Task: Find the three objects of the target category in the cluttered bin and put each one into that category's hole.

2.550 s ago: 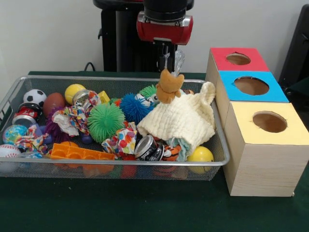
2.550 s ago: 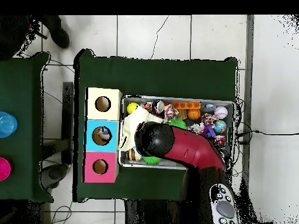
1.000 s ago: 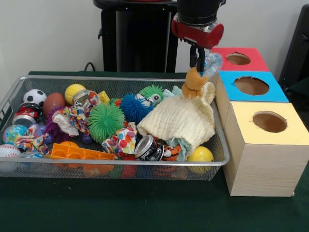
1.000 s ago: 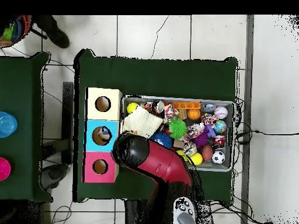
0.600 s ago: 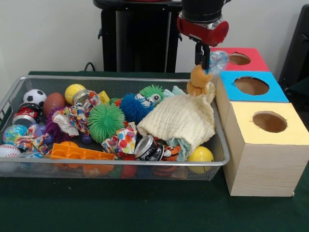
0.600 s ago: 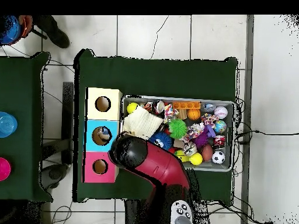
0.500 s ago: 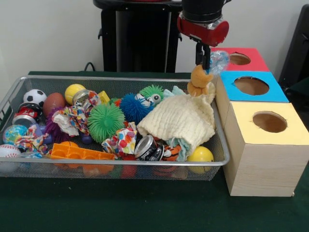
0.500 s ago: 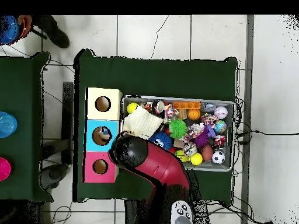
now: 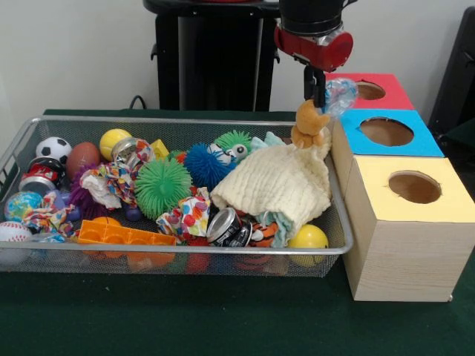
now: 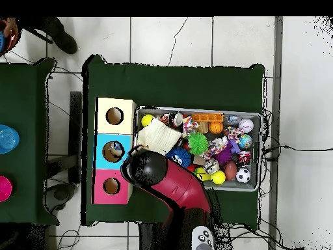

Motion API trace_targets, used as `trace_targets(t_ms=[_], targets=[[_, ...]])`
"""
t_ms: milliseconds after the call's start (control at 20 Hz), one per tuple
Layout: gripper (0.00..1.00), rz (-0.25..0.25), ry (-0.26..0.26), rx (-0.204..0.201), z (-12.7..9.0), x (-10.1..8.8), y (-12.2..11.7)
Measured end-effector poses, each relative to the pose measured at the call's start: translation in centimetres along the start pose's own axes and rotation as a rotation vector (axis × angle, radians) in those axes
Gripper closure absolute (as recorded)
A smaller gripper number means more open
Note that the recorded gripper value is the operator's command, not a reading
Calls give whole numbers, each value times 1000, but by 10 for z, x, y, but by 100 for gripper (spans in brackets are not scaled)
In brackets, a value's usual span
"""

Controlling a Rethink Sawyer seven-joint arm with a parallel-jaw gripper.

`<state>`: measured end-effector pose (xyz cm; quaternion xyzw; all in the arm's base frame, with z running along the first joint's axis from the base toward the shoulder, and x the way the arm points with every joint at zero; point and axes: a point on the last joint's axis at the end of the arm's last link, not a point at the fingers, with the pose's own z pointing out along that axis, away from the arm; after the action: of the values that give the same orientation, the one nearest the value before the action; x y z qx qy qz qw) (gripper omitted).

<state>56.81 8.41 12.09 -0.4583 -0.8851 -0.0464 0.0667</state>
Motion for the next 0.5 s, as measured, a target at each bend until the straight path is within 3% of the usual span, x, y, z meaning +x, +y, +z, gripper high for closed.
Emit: trace_targets(t_ms=[500], targets=[[100,11,-31,-6,-2,9,5]])
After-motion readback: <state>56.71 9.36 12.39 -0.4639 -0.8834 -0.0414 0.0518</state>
